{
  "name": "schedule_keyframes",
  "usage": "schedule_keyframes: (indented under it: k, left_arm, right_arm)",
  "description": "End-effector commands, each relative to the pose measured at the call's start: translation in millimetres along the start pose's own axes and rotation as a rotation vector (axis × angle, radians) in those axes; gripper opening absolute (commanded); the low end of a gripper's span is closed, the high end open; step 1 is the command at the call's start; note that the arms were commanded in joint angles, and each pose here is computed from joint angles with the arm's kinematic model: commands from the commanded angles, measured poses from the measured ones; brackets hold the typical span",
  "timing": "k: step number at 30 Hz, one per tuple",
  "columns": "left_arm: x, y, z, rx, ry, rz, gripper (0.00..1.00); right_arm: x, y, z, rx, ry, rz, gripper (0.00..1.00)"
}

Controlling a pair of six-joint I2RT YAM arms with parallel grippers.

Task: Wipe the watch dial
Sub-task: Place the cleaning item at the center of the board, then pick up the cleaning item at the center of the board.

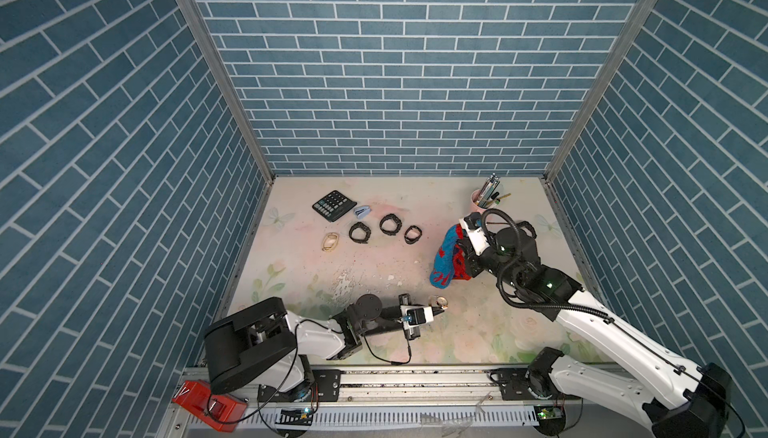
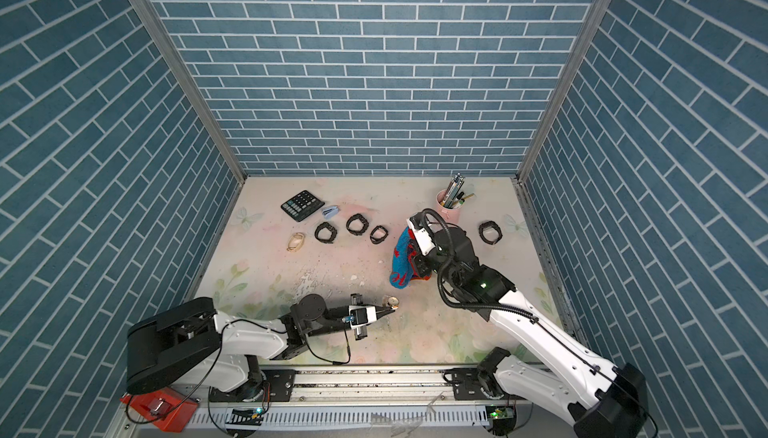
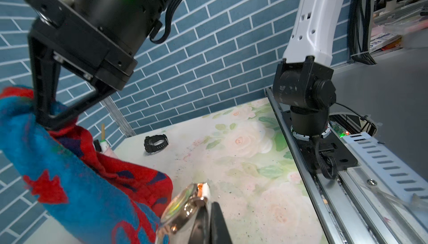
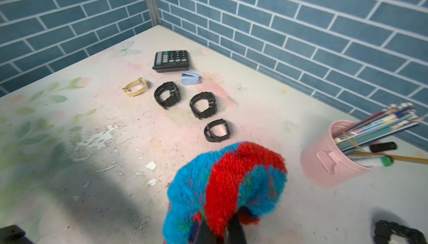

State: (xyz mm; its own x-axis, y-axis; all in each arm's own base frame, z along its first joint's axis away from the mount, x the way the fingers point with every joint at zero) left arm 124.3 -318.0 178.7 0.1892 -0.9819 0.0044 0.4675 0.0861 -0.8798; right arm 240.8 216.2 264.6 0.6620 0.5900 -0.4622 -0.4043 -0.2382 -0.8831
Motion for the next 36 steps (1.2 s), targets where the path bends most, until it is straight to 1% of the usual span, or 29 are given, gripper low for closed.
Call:
schedule_keyframes:
  k: [1, 2, 4, 6, 10, 13, 14, 16, 17, 19, 20, 22, 24, 27, 28, 29, 32, 33, 36]
  left_arm:
    - [-12, -3, 6, 0.031, -0.026, 0.010, 0.00]
    - [-14, 0, 4, 0.035, -0.018, 0.034, 0.00]
    - [-19, 1, 5, 0.047, -0.020, 0.065, 0.00]
    - [-25, 2, 6, 0.057, -0.031, 0.087, 0.00]
    - [-27, 12, 5, 0.074, -0.023, 0.159, 0.00]
    - [-28, 16, 2, 0.070, -0.024, 0.160, 0.00]
    - [-28, 18, 1, 0.071, -0.026, 0.157, 0.00]
    - [-28, 23, 0, 0.074, -0.025, 0.169, 0.00]
    - [-27, 25, 0, 0.075, -0.028, 0.181, 0.00]
    - [-27, 31, 1, 0.072, -0.033, 0.211, 0.00]
    - [-27, 33, 1, 0.074, -0.042, 0.224, 0.00]
    - [-29, 38, 3, 0.080, -0.063, 0.245, 0.00]
    - [-32, 42, 5, 0.097, -0.082, 0.262, 0.00]
    - [-37, 48, 7, 0.108, -0.116, 0.289, 0.00]
    - [-38, 50, 8, 0.109, -0.124, 0.299, 0.00]
    - [-39, 53, 9, 0.109, -0.131, 0.310, 0.00]
    - [-41, 59, 10, 0.106, -0.138, 0.328, 0.00]
    - [-42, 61, 9, 0.105, -0.136, 0.327, 0.00]
    - [-44, 63, 7, 0.097, -0.136, 0.314, 0.00]
  right_arm:
    - [1, 30, 18, 0.072, -0.129, 0.222, 0.00]
    - [3, 34, 15, 0.083, -0.118, 0.239, 0.00]
    - [8, 44, 0, 0.127, -0.046, 0.275, 0.00]
    - [12, 58, -29, 0.195, 0.083, 0.333, 0.00]
    - [19, 97, -71, 0.360, 0.263, 0.474, 0.00]
    - [24, 125, -80, 0.478, 0.295, 0.535, 0.00]
    - [23, 130, -82, 0.503, 0.301, 0.542, 0.00]
    - [17, 136, -91, 0.525, 0.362, 0.543, 0.00]
    - [11, 139, -96, 0.538, 0.402, 0.542, 0.04]
    - [0, 144, -108, 0.589, 0.474, 0.548, 0.26]
    - [-5, 145, -113, 0.620, 0.490, 0.562, 0.33]
    - [-13, 143, -115, 0.640, 0.501, 0.586, 0.37]
    - [-23, 134, -116, 0.626, 0.519, 0.583, 0.40]
    - [-38, 111, -112, 0.621, 0.502, 0.539, 0.42]
    - [-39, 104, -109, 0.614, 0.475, 0.535, 0.42]
    - [-36, 94, -101, 0.610, 0.401, 0.535, 0.42]
    - [-7, 76, -65, 0.649, 0.129, 0.572, 0.42]
    - [6, 73, -52, 0.633, 0.063, 0.591, 0.42]
    - [39, 70, -26, 0.501, 0.010, 0.633, 0.46]
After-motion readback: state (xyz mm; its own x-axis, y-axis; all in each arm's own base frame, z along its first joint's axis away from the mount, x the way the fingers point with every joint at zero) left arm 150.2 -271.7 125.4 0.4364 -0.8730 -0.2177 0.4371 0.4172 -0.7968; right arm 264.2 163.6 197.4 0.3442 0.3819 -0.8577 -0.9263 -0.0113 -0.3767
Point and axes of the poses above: each gripper's point midway between its finger pads, its own x axis out along the fingers, its own z axis along the line the jaws close on, y = z × x, the point moved 3 cm from there along -x, back along the fingers, and after that the axes turned 7 degrees about x, right-handed, at the moved point
